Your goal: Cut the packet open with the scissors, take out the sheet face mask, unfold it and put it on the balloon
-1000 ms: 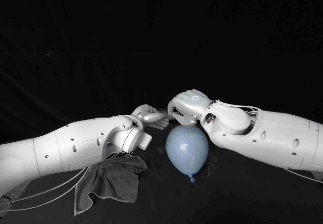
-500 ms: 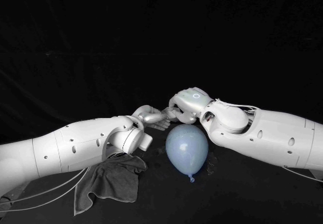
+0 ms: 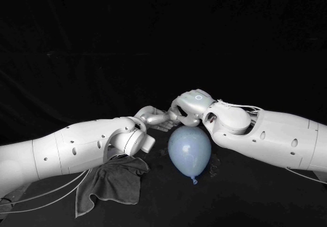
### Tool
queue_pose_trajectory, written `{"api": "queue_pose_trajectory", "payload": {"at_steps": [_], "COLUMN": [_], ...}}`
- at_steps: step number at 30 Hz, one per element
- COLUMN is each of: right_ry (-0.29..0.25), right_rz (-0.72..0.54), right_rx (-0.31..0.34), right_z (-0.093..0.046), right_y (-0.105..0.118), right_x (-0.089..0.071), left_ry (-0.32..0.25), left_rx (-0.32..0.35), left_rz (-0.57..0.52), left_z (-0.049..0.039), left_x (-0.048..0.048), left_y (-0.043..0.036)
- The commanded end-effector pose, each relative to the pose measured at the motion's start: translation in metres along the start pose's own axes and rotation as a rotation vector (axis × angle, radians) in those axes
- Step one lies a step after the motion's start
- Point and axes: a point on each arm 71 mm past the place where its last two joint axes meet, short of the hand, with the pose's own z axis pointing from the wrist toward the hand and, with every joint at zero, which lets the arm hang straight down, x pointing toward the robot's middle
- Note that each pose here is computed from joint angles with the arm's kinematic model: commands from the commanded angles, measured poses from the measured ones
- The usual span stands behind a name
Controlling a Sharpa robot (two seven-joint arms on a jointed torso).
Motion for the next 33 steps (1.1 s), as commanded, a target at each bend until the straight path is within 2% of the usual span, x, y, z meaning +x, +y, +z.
{"api": "queue_pose_trajectory", "payload": {"at_steps": [1, 11, 18, 25, 33], "right_ry": [0.041, 0.041, 0.064, 0.088, 0.075], "right_rz": [-0.028, -0.019, -0.013, -0.011, -0.015], "right_rx": [0.015, 0.016, -0.017, -0.052, -0.081], "right_z": [0.0005, 0.0022, 0.0021, 0.0010, 0.0010], "right_y": [-0.0020, -0.0020, 0.0002, 0.0022, 0.0034], "right_x": [0.0034, 0.0036, 0.0053, 0.0068, 0.0059], "left_ry": [0.015, 0.003, 0.004, 0.017, 0.047], "left_rx": [0.050, 0.072, 0.094, 0.107, 0.122], "left_rz": [0.011, 0.014, 0.014, 0.015, 0.021], "left_z": [-0.0012, -0.0024, -0.0030, -0.0040, -0.0060], "left_x": [0.0032, 0.0027, 0.0024, 0.0012, 0.0017], "left_y": [-0.0078, -0.0115, -0.0133, -0.0135, -0.0140]}}
